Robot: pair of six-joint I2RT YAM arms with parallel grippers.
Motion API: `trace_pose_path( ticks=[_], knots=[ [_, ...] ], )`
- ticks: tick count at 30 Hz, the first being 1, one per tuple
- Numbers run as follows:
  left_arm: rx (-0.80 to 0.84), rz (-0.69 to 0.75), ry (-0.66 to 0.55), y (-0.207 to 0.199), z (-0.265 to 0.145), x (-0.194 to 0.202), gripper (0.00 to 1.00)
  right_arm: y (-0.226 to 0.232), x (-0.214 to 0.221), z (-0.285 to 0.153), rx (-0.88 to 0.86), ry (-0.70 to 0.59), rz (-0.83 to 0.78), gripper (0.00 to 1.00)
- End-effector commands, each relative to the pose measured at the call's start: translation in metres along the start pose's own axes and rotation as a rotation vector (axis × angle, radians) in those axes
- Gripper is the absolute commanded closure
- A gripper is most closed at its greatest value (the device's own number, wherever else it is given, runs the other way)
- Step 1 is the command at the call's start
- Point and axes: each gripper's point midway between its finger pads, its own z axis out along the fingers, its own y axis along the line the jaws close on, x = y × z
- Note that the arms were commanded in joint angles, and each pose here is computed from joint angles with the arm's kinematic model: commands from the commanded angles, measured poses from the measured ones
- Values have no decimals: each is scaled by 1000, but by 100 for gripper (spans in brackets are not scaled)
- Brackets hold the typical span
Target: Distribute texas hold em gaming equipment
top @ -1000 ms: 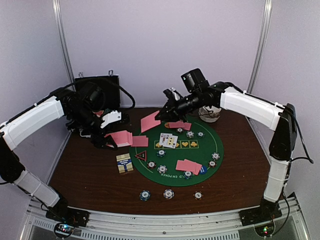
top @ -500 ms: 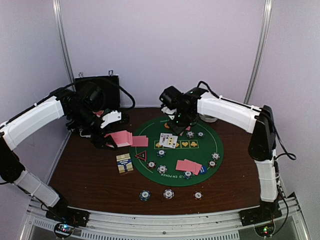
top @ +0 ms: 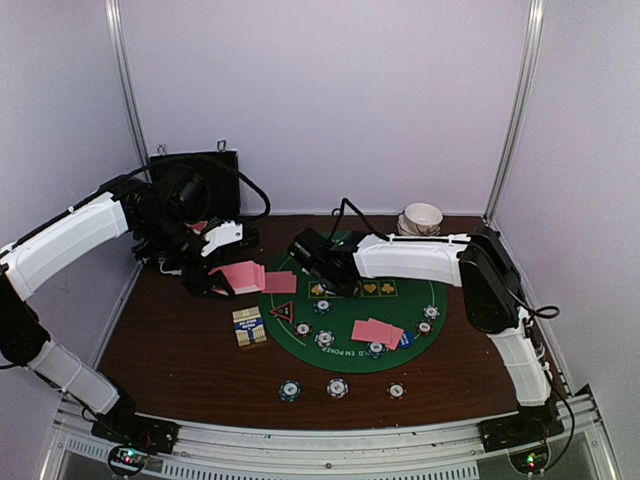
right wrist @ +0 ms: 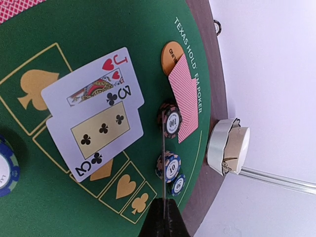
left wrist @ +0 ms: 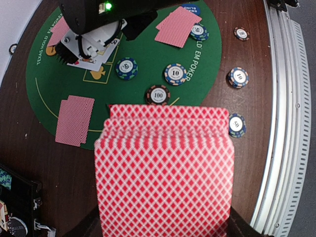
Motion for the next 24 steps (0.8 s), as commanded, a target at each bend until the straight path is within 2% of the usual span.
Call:
trace_pose_path(
  ticks=[1, 8, 10, 14, 16, 18, 21, 24],
  knots=[
    [-16, 13, -40, 3, -9, -11, 100, 10, 2, 13, 66, 7, -49, 99],
    [-17, 17, -48, 2, -11, -12, 100, 20, 3, 5, 12, -17, -35, 55],
    [-19, 17, -49, 2, -12, -12, 100, 12, 1, -2, 12, -33, -15, 44],
    [-16, 15, -50, 1, -11, -12, 100, -8, -3, -22, 4, -74, 56, 31],
    [-16, 16, -49, 1, -11, -11, 100, -25, -6, -35, 6, -105, 119, 14],
    [-16, 16, -51, 1, -12, -12, 100, -45, -9, -50, 18, -132, 213, 1],
    [-18, 18, -54, 2, -13, -13, 100, -82, -11, -76, -26, -178, 443, 1],
    [-19, 20, -56, 2, -13, -14, 100, -101, -10, -101, -225, -233, 720, 1]
  ],
)
